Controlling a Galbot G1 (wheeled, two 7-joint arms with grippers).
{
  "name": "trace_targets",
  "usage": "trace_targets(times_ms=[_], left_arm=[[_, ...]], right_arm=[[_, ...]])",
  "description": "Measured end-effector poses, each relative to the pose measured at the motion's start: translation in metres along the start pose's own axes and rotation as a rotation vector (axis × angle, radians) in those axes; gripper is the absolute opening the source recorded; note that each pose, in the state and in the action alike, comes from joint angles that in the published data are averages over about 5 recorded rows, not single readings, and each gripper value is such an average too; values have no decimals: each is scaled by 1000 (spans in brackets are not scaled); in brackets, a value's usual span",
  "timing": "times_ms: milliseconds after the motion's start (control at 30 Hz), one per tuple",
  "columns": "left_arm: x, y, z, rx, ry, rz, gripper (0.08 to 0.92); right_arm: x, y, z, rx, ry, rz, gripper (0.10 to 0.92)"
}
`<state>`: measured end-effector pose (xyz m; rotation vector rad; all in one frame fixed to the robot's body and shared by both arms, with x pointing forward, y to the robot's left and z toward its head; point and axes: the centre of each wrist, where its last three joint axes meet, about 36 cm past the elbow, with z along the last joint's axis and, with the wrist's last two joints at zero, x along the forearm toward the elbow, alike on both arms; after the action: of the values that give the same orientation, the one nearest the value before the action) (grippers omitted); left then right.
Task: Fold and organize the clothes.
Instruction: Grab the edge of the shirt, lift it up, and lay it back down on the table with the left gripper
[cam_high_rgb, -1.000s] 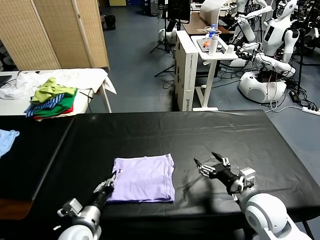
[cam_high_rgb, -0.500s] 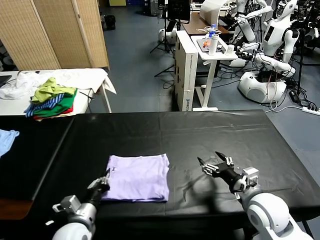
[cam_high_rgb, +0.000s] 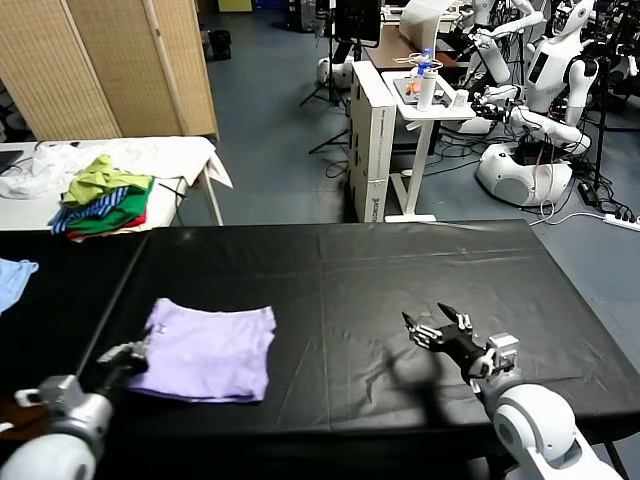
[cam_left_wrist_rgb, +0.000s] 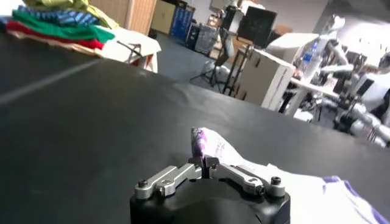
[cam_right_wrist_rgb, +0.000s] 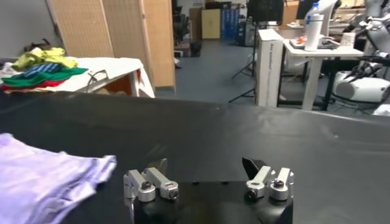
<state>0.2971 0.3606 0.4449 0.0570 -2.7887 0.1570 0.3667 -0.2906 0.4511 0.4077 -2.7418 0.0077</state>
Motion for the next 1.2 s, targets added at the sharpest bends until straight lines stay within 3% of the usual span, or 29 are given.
trace_targets(times_ms=[267, 433, 567, 700, 967, 1200], left_arm=[[24, 54, -60, -129, -29, -68, 161], [39, 55, -86, -176, -48, -112, 161], [45, 28, -93, -163, -72, -104, 161], [46, -13, -87, -82, -81, -15, 161], [27, -84, -50, 164, -25, 139, 161], [0, -134, -13, 312, 29, 201, 161]], right_arm=[[-5, 5, 6, -19, 2, -6, 907], [-7, 9, 10, -25, 6, -13, 907], [-6, 11, 12, -23, 10, -13, 907], [0, 8, 11, -15, 10, -1, 907], [7, 1, 5, -3, 3, 31, 907], [5, 4, 2, 6, -1, 27, 907]])
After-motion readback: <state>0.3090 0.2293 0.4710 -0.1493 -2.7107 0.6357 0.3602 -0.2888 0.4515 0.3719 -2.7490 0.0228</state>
